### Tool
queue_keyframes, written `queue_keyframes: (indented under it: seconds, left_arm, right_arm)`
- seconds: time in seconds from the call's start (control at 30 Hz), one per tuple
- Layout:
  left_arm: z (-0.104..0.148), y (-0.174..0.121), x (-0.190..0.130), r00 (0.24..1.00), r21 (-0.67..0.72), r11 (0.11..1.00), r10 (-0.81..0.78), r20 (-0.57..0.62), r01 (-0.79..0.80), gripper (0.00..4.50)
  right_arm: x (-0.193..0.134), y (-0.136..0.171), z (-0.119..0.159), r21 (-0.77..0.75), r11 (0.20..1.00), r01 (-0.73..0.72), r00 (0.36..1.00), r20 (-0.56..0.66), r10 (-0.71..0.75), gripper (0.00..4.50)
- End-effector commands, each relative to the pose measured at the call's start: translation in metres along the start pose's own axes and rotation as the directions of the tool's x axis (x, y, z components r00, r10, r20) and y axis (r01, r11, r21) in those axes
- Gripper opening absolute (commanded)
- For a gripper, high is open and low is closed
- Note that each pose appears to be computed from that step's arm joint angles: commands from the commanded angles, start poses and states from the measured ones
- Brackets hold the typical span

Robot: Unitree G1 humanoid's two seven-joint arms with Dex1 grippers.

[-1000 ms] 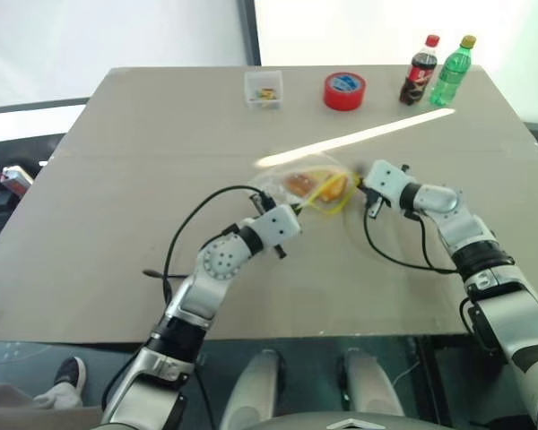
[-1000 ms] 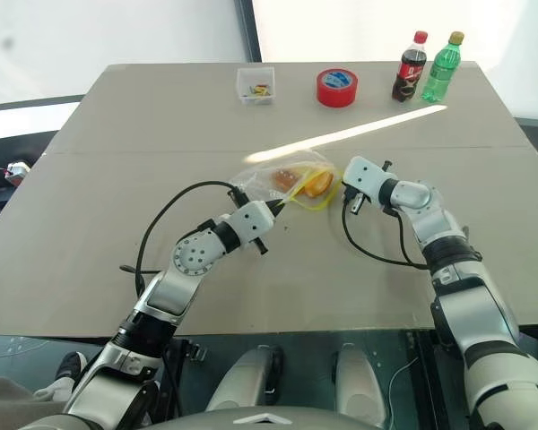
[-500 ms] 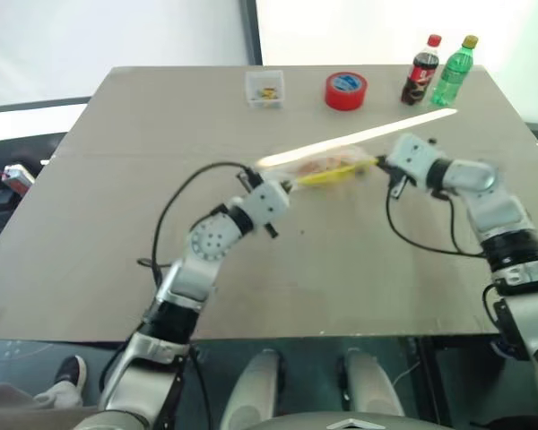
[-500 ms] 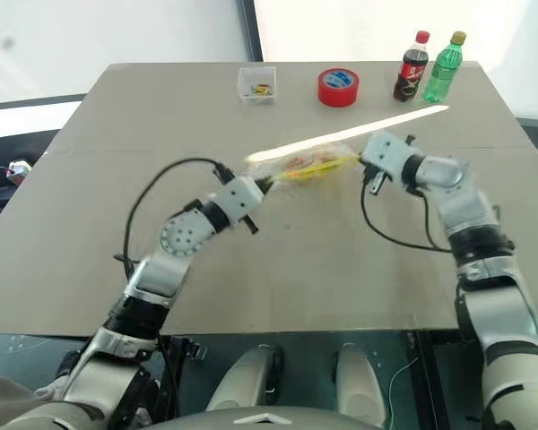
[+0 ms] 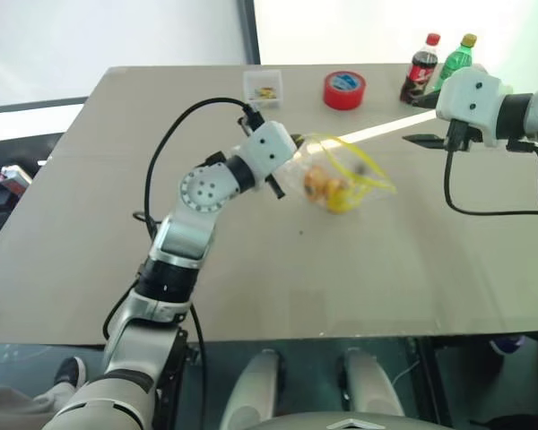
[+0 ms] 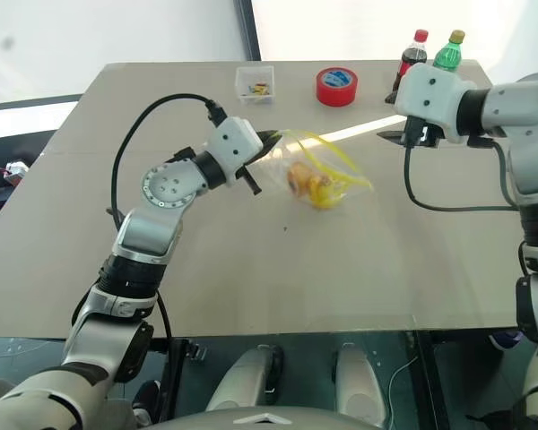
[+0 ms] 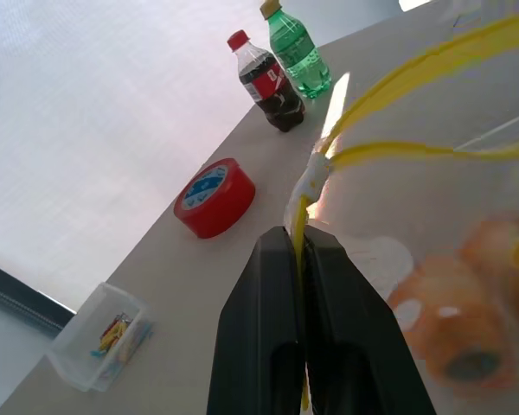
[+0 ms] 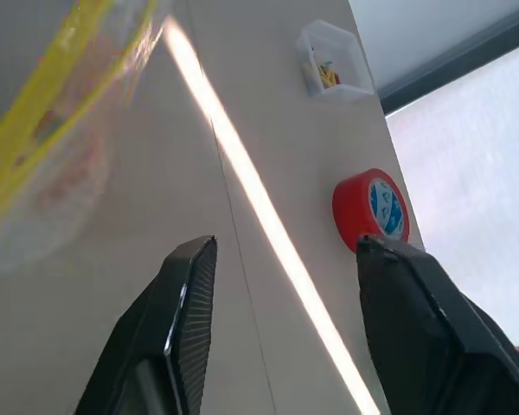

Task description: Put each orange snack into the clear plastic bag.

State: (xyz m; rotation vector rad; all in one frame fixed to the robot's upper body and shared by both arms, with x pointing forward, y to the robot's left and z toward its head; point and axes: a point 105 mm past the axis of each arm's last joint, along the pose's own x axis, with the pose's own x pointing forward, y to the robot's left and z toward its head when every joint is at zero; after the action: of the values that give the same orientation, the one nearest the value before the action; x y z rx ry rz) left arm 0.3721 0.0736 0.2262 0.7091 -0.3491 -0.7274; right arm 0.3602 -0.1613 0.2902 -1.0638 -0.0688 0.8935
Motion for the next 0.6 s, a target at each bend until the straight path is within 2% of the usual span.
queue_keyframes:
  seconds: [0.03,0.17,0.33,0.6]
  left_arm:
    - [0.013,-0.008,0.0,0.999,0.029,0.999,-0.021,0.046,0.02,0.0]
    - [0.021,-0.018,0.003,0.994,0.081,0.992,-0.099,0.045,0.095,0.0]
    - [0.035,-0.012,0.003,0.99,0.169,0.976,-0.142,0.026,0.135,0.0]
    - [0.037,-0.003,-0.005,0.986,0.282,0.945,-0.156,-0.05,0.164,0.0]
  right_arm:
    - [0.002,0.01,0.034,0.0,0.999,-0.033,0.993,0.112,0.033,2.58]
    - [0.023,0.027,0.049,-0.022,0.999,-0.037,0.984,0.173,0.04,2.58]
    - [0.045,0.038,0.065,-0.062,0.998,-0.011,0.971,0.237,0.026,2.58]
    - [0.057,0.051,0.073,-0.119,0.993,-0.008,0.956,0.289,0.042,2.58]
